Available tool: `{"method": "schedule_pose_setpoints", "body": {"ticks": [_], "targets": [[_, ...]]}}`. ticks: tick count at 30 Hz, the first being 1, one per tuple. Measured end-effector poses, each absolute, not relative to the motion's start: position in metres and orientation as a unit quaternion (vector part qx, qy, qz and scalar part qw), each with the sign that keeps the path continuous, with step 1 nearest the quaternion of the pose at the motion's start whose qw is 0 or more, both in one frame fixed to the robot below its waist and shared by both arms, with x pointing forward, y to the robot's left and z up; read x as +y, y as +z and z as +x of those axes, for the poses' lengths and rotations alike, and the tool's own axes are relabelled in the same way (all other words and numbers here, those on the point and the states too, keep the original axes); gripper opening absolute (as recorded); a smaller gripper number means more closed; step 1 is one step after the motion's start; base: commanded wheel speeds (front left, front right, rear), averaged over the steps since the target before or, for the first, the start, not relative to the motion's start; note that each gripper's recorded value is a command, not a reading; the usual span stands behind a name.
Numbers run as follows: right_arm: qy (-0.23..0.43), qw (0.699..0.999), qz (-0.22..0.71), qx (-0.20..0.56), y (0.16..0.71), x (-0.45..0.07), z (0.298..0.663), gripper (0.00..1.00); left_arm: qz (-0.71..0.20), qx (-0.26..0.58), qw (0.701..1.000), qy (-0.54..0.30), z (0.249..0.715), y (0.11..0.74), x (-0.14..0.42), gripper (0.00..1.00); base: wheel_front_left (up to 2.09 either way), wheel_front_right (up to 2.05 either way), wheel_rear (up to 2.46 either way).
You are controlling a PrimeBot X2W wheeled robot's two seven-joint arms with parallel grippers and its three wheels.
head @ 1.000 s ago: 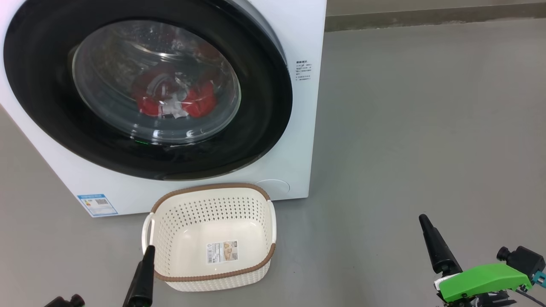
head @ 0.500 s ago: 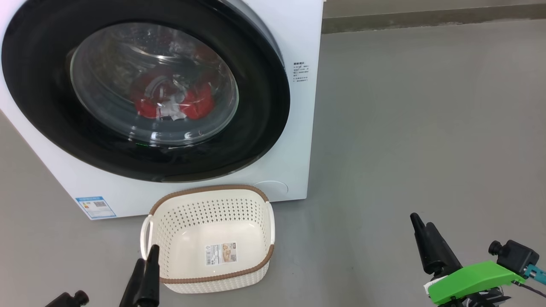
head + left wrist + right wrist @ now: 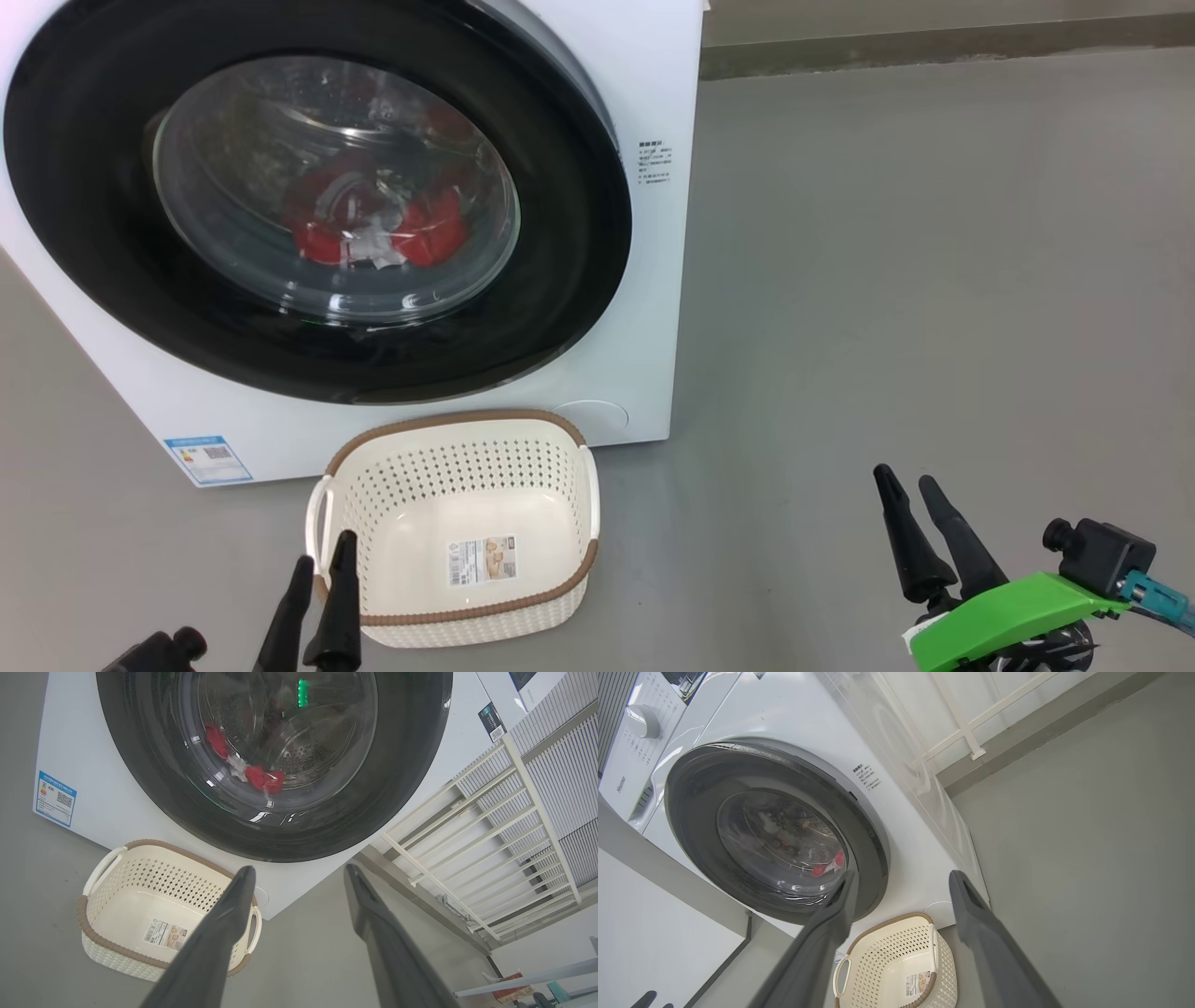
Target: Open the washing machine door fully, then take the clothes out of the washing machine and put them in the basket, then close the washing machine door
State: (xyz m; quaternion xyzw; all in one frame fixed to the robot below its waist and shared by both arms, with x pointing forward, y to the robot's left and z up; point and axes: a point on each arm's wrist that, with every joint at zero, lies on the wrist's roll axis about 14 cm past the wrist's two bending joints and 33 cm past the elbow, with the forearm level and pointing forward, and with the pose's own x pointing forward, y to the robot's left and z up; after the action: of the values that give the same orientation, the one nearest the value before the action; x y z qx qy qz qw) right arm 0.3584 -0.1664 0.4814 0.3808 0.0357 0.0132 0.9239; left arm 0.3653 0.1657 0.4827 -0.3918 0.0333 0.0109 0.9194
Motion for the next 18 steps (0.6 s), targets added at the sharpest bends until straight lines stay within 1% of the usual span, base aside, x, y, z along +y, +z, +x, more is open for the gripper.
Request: {"method": "schedule_pose_setpoints", "body": {"ticks": [18], "targets": [[0.044, 0.955, 0.293, -0.003, 0.503, -0.158, 0.360, 1.00, -0.295, 0.006, 0.955, -0.002, 0.362, 0.495, 0.163, 1.00, 0.00, 0.00, 0.00]]}}
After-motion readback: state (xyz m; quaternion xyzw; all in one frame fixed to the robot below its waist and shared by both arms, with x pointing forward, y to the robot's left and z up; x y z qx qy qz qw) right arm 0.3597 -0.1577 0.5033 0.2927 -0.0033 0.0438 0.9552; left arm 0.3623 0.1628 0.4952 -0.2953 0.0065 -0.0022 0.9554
